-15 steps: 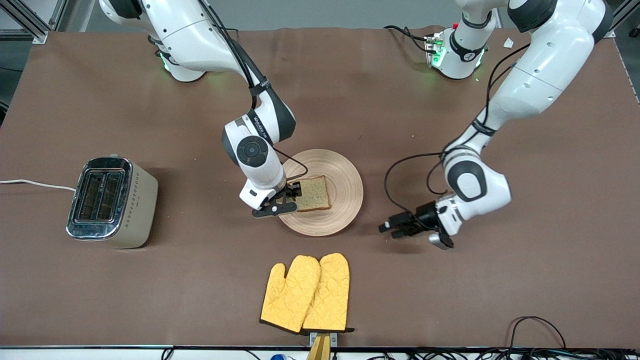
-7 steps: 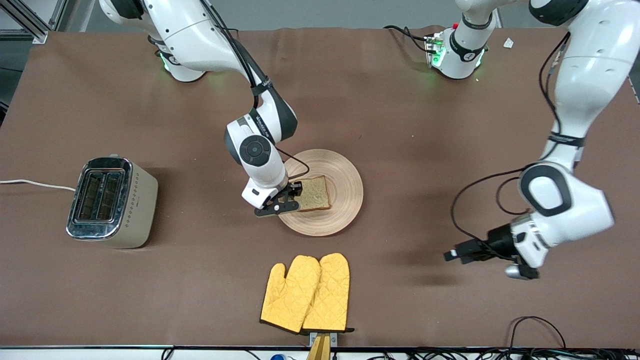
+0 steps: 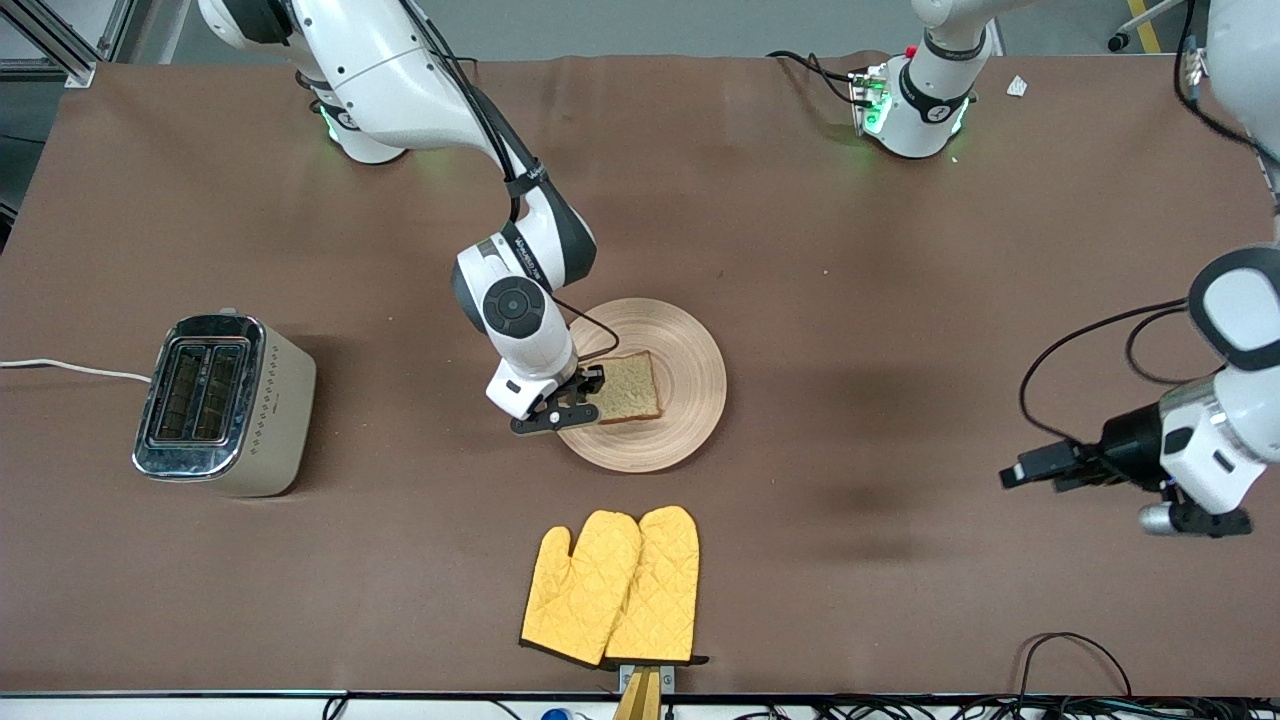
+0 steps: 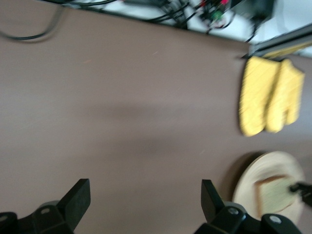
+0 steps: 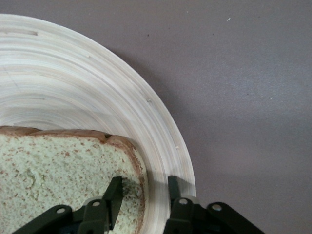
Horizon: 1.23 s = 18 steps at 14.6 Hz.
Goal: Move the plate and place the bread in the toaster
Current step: 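Lift the bread with the right gripper and carry it to the toaster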
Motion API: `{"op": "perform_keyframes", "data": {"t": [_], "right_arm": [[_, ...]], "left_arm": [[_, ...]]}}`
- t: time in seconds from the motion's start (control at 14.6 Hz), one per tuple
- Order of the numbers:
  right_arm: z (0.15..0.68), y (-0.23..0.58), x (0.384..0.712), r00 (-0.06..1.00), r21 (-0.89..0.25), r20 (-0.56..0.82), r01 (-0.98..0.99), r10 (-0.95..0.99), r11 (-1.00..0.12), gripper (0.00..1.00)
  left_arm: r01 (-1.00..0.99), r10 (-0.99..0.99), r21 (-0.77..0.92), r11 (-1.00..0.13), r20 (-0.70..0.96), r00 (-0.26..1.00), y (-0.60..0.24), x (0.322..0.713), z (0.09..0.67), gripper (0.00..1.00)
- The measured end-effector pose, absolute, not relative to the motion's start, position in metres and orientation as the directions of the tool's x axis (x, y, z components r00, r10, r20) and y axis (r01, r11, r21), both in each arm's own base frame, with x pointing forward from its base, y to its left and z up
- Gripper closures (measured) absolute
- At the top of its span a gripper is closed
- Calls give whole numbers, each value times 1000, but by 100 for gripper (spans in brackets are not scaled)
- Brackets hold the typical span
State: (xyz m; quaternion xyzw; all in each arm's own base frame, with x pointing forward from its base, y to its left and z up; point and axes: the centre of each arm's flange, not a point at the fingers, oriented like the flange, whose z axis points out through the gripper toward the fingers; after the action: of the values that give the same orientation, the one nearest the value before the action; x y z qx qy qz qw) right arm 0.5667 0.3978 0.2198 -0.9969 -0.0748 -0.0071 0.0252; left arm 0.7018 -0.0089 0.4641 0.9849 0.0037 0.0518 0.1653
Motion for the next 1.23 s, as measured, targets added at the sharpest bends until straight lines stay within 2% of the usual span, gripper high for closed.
{"op": "perform_keyframes", "data": {"t": [0.21,0.27,0.41,0.55,0.62,0.96,1.23], "right_arm": [[218,401,564,988,-51,14,152,152,-987,61],[218,403,563,988,-53,16,153,152,-987,69],[218,404,563,988,-54,18,155,154,-986,73],[218,406,562,989,-54,18,149,149,-987,94],[218,405,562,990,-54,18,144,143,-988,97],[230,411,565,991,-50,-5,131,131,-990,97],[297,428,576,987,-23,-105,120,121,-993,97]], "left_arm": [[-2,7,149,-989,55,998,-15,663,533,0],[2,6,106,-994,44,999,-17,650,554,0],[2,3,36,-999,38,999,-18,623,593,0],[2,0,-38,-999,50,999,-20,600,626,0],[4,-1,-69,-998,64,998,-20,592,638,0],[4,-8,-115,-993,105,994,-30,567,672,0],[-2,-3,-62,-998,11,1000,-38,554,655,0]]}}
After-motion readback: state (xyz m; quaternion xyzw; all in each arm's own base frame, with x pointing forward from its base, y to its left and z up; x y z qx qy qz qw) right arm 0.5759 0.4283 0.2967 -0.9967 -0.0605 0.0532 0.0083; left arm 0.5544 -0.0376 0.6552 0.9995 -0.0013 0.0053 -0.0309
